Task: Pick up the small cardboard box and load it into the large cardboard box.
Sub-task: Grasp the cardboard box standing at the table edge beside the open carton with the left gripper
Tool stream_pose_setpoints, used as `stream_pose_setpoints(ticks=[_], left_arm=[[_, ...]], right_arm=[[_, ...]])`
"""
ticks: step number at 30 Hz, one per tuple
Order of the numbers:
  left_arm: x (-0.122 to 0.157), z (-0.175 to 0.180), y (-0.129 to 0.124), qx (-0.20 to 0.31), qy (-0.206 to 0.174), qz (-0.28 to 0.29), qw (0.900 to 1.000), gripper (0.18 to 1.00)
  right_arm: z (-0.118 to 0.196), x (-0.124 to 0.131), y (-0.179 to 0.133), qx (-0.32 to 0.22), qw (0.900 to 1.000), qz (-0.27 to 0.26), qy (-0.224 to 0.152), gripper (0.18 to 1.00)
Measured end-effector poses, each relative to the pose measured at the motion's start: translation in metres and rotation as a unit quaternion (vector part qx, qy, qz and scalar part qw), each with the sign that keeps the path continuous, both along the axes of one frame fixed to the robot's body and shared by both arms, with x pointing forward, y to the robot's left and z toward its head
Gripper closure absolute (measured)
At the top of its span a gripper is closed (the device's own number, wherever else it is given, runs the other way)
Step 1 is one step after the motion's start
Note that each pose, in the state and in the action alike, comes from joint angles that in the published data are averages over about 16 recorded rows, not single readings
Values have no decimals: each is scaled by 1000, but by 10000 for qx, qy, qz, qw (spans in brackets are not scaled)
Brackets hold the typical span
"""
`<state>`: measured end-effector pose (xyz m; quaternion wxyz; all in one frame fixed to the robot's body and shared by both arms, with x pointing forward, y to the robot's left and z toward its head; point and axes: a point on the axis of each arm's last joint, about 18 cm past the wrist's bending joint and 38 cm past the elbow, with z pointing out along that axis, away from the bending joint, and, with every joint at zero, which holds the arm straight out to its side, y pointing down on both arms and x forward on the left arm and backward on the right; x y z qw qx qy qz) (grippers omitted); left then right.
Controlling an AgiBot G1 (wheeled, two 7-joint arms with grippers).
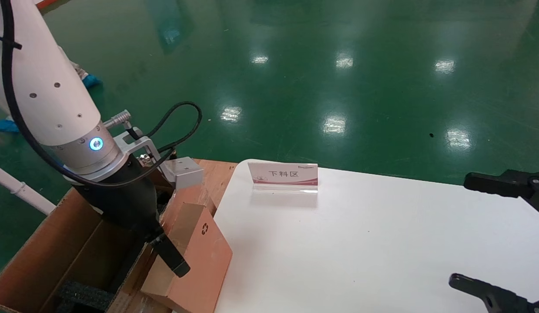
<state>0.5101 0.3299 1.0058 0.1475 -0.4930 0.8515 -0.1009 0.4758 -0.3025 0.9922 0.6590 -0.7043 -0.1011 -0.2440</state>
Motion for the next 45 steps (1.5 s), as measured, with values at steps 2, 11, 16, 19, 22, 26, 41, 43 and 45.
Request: stream_pose_setpoints(ticks=[2, 11, 16, 19, 22, 26, 41, 43, 45], left_arm=[[1, -1, 1, 4, 10, 7, 10000, 184], [4, -8, 3, -8, 48, 45, 10000, 184], [6, -13, 5, -17, 62, 63, 10000, 184], [7, -16, 6, -24, 72, 73, 9999, 184], [9, -19, 7, -33, 81, 84, 9999, 184], [12, -23, 8, -58, 100, 90, 9999, 184], [18, -32, 10, -169, 148, 56, 9997, 184], [18, -32, 10, -174, 149, 57, 9997, 186], [18, -32, 10, -173, 147, 59, 9997, 187]], right_arm=[[0, 0, 0, 0, 10000, 0, 0, 178], [0, 0, 0, 0, 10000, 0, 0, 178], [0, 0, 0, 0, 10000, 0, 0, 178], [0, 0, 0, 0, 10000, 0, 0, 178], [0, 0, 0, 0, 10000, 0, 0, 178], [0, 0, 0, 0, 10000, 0, 0, 178], [0, 0, 0, 2, 10000, -2, 1, 178], [0, 0, 0, 2, 10000, -2, 1, 180], [0, 0, 0, 3, 10000, -2, 1, 182]])
